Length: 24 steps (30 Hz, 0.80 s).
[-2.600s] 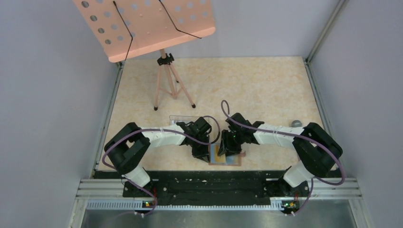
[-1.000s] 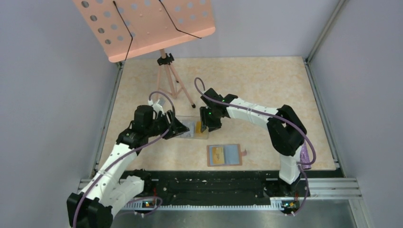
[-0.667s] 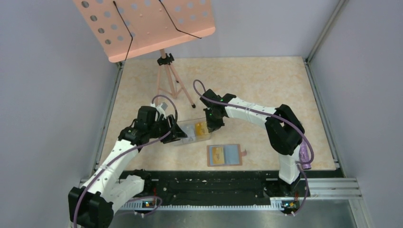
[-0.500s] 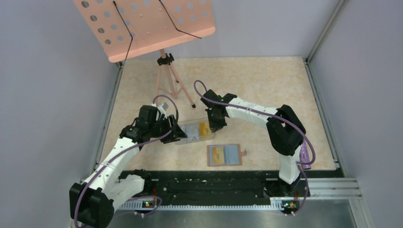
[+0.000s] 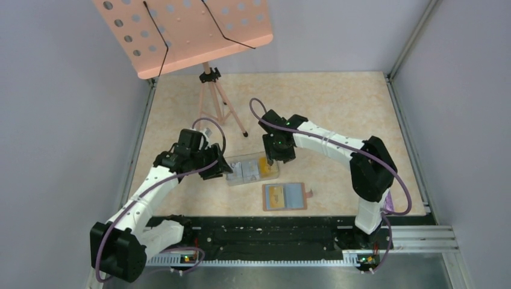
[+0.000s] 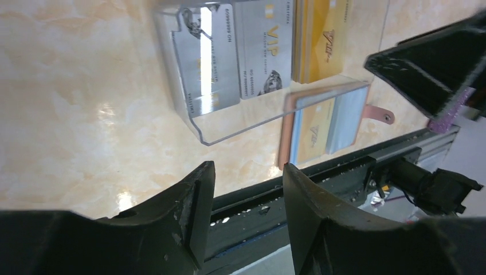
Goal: Put the credit cards into the card holder
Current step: Pick up the credit card from the storage box.
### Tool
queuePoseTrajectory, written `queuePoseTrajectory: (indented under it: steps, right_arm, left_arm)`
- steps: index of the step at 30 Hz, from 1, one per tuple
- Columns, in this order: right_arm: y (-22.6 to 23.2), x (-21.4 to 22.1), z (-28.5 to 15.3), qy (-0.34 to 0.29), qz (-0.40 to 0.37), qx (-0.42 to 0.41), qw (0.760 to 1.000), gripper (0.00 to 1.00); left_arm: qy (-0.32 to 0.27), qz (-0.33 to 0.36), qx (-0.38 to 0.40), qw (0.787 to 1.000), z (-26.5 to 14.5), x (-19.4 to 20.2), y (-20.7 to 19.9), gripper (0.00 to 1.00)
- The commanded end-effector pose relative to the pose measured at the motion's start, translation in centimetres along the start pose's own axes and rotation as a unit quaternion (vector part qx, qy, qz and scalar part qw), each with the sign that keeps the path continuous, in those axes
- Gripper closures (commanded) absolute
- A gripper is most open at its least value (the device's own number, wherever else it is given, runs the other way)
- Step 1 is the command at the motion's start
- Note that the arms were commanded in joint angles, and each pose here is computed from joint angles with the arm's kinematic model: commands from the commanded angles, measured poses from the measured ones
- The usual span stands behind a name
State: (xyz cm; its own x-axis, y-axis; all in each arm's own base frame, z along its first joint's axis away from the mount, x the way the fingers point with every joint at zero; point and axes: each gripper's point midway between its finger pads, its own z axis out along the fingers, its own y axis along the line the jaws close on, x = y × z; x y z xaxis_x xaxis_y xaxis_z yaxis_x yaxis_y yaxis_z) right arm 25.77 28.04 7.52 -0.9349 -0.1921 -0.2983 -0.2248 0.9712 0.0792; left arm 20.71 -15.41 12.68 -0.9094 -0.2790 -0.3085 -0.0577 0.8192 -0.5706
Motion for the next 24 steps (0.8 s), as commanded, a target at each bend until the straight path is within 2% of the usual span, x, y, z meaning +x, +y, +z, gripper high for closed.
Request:
queuePoseTrajectory:
  steps: [1, 4, 8, 12, 18, 24]
  right_arm:
    - [2.0, -4.4, -6.2, -0.082, -0.002, -0.046, 0.996, 0.45]
    - [3.7, -5.3, -7.6, -0.092, -0.010, -0.081, 0.992, 0.43]
    - [7.0, -5.5, -7.0, -0.075, -0.009, -0.152, 0.985, 0.44]
    - [9.4, -4.6, -4.9, -0.042, 0.002, -0.200, 0.979, 0.51]
    - [10.2, -3.2, -1.5, -0.010, 0.009, -0.198, 0.980, 0.53]
    - [9.4, -2.0, 1.4, 0.012, 0.020, -0.172, 0.985, 0.53]
  left_arm:
    - [-0.031, 0.014, -0.047, 0.998, -0.7, -1.8, 1.1, 0.47]
    - [-0.022, 0.013, -0.055, 0.998, -0.2, -2.0, 1.4, 0.48]
    - [-0.008, 0.007, -0.058, 0.998, 0.5, -2.4, 1.7, 0.47]
    - [-0.002, 0.010, -0.037, 0.999, 1.0, -3.0, 0.7, 0.52]
    - [0.015, 0.003, 0.003, 1.000, 2.1, -3.4, -0.9, 0.58]
    - [0.020, -0.004, -0.010, 1.000, 3.0, -3.6, -0.3, 0.62]
